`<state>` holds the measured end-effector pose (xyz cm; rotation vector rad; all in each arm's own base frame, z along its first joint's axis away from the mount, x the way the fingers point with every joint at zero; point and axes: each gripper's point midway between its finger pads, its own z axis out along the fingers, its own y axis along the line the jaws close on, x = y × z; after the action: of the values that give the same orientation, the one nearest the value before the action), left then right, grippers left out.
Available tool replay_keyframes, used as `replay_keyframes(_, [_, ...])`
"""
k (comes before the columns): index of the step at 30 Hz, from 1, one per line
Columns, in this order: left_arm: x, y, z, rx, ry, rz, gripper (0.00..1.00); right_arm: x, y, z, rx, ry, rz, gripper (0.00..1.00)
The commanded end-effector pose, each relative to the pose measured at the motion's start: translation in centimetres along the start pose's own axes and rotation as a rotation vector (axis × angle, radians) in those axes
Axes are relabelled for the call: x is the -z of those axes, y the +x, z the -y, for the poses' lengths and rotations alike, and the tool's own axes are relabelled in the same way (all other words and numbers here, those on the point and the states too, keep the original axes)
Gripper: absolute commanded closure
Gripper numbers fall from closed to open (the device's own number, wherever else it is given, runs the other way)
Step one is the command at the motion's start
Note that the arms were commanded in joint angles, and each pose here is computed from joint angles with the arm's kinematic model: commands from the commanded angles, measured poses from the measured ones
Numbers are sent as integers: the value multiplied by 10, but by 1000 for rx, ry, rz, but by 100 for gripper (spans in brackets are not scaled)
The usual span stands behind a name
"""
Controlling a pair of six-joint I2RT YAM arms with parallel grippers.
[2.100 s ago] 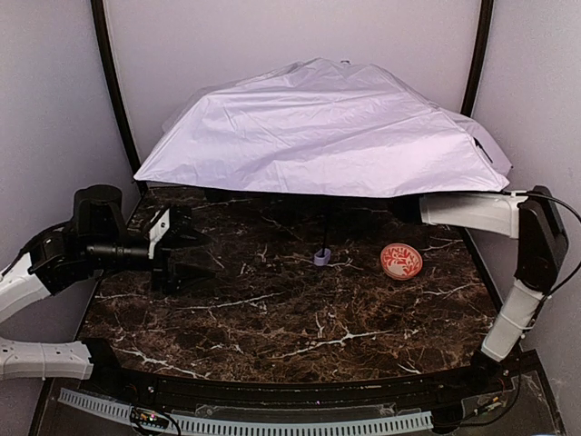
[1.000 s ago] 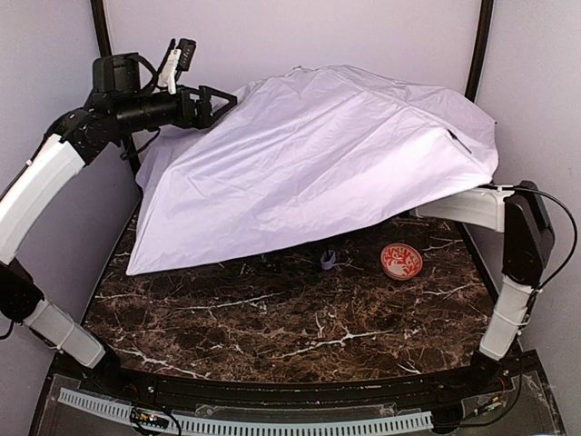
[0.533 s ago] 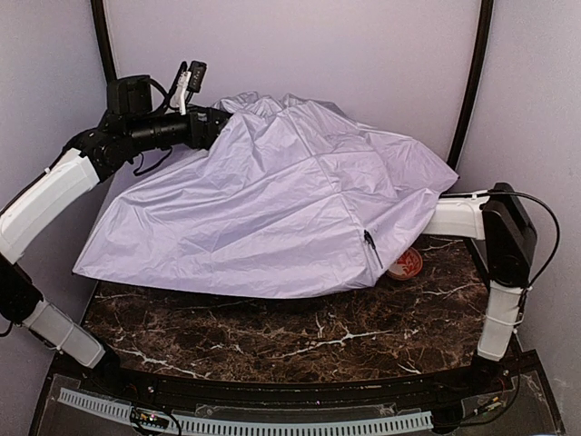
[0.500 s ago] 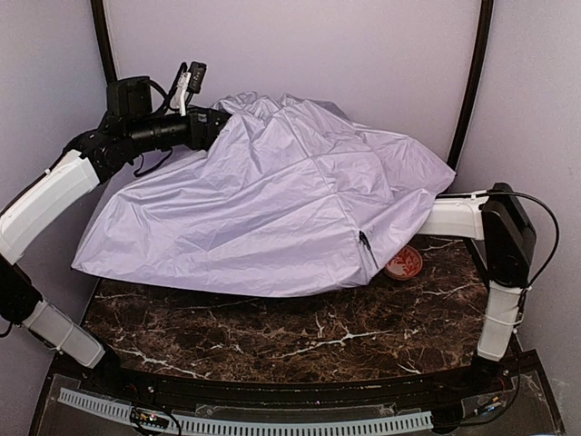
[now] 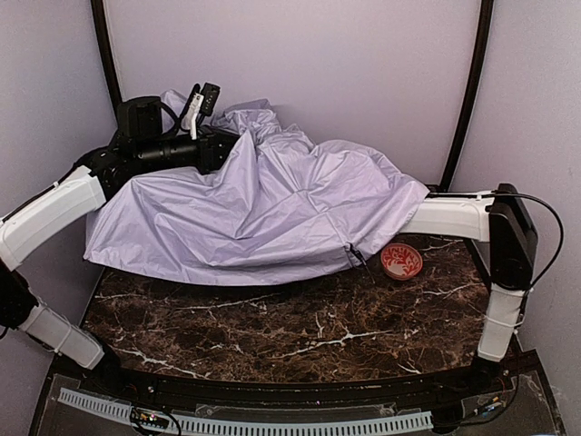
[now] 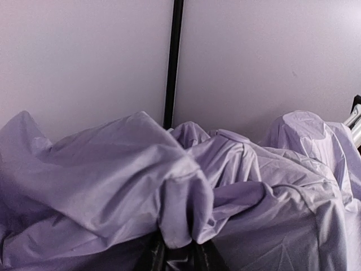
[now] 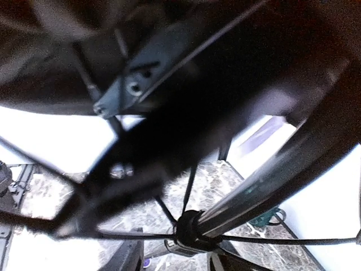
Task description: Put away the umbrella
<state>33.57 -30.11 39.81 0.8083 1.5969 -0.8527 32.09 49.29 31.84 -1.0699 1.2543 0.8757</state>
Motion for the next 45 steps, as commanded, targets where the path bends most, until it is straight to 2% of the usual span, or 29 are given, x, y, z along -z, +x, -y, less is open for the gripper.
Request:
replay_keyframes(1, [9, 10, 24, -11, 50, -3, 88, 16, -38, -29, 37, -90, 87, 60])
replay_keyframes(3, [15, -1, 25, -29, 33, 38, 98, 22, -28, -26, 12, -76, 70, 57])
replay_keyframes(4, [19, -7, 25, -38, 24, 65, 100, 26, -25, -24, -1, -72, 68, 54])
replay_keyframes(7, [32, -31, 19, -80, -50, 183, 100, 36, -10, -20, -35, -50, 45, 41])
replay_keyframes(11, [67, -69, -3, -147, -252, 348, 100, 47, 27, -22, -83, -20, -51, 16])
replay_keyframes(13, [88, -85, -14, -167, -347, 425, 100, 57, 53, -24, -121, 0, -114, 6])
replay_keyframes(18, [136, -105, -33, -185, -516, 554, 100, 98, 101, -22, -189, 78, -212, 2])
replay_keyframes(24, [139, -97, -34, -221, -534, 522, 100, 183, 116, 12, -356, 192, -233, 3])
replay_keyframes(26, [134, -91, -32, -251, -514, 493, 100, 215, 98, 22, -369, 215, -193, 3])
replay_keyframes(28, [128, -85, -28, -277, -484, 464, 100, 247, 72, 26, -316, 239, -166, 2])
replay_keyframes(33, [116, -71, -10, -332, -363, 419, 100, 301, 32, 17, -139, 243, -289, 0])
replay_keyframes(35, [113, -66, 8, -365, -266, 407, 100, 313, 3, 19, -88, 266, -284, 0])
replay_keyframes(37, [111, -61, 25, -373, -165, 404, 100, 314, -31, 19, -43, 265, -227, 0])
replay_keyframes(40, [106, -56, 47, -338, -15, 413, 100, 301, -73, 25, -63, 213, -108, 0])
replay_keyframes(43, [107, -57, 66, -294, 116, 455, 100, 271, -98, 30, -89, 145, -48, 1])
replay_keyframes(45, [108, -58, 73, -260, 171, 488, 100, 238, -102, 18, -36, 78, -58, 1])
